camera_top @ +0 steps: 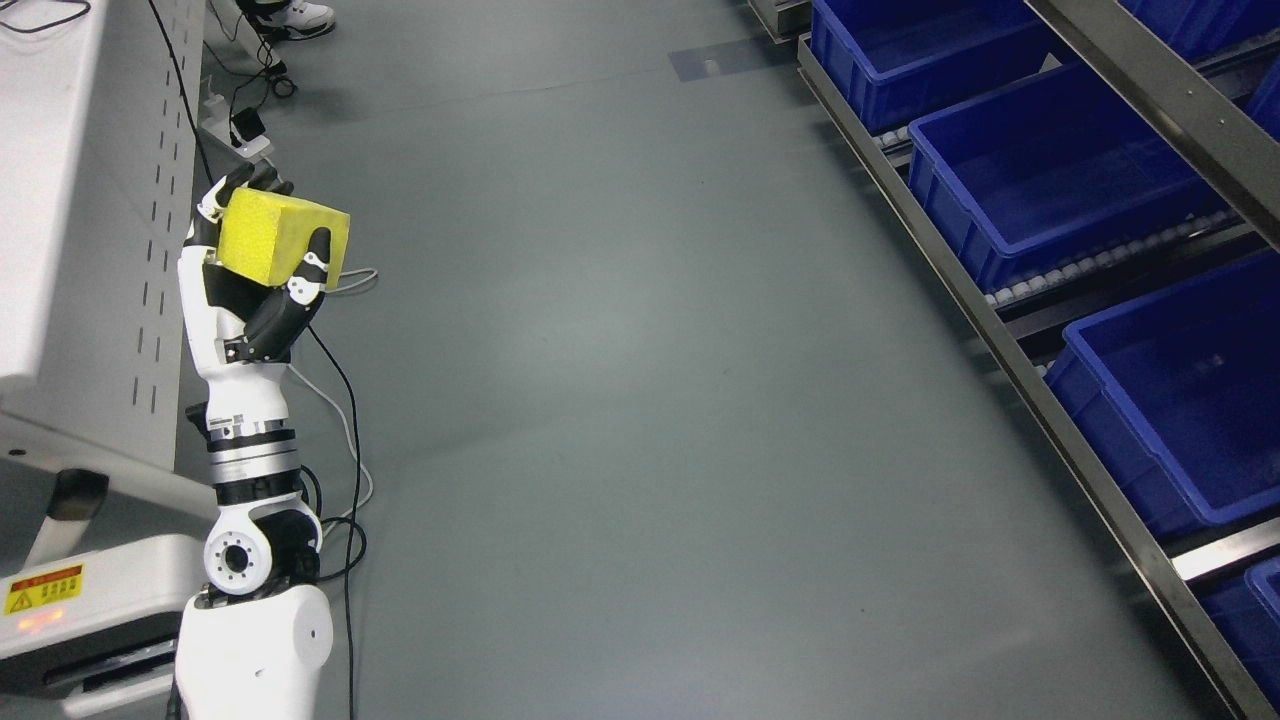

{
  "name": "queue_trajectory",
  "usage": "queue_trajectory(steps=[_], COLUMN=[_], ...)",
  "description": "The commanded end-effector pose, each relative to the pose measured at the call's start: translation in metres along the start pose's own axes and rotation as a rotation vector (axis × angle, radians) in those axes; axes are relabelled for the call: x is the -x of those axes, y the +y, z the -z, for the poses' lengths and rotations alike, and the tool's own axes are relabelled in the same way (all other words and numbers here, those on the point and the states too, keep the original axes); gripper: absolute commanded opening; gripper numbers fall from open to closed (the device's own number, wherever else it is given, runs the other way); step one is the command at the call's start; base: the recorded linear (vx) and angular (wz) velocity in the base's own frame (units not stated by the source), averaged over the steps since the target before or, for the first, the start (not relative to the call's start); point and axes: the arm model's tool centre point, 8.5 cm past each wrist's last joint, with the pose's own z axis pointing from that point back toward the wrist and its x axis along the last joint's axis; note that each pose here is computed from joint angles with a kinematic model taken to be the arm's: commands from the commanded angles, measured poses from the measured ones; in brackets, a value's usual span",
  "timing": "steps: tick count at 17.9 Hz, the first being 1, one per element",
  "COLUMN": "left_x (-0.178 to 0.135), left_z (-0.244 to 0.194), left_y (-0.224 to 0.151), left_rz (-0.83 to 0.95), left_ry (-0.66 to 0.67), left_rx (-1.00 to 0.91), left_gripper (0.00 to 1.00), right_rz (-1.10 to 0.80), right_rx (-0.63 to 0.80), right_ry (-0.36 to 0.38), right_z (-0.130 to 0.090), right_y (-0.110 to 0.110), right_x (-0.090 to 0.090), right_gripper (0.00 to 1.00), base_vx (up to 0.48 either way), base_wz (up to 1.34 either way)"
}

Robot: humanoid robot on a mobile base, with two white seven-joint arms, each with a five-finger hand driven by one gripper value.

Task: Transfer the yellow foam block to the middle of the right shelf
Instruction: 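Hold the cube raised in the left hand while the robot turns toward the shelves, then raise the left hand with the cube over the shelf's middle blue bin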

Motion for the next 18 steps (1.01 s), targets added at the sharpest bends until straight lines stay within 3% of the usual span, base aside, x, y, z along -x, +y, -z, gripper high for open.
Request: queue_trajectory(steps=[1,18], left_x=[-0.002,0.001], left_z=[0.001,-0.004], left_y=[0.005,-0.009], left_rz=[0.016,0.004], left_ry=[-0.002,0.006], left_rx=[0.007,0.046], left_gripper=[0.23,0.24], right_rz=[0.001,0.001], right_rx=[0.018,0.018], right_ry=[-0.021,-0.021], right_z=[0.001,0.001], right_y=[-0.011,-0.011], right_x=[-0.008,-0.008], right_gripper=[1.0,1.0], base_vx=[0.408,0.416], base_wz=[-0.08,-0.03])
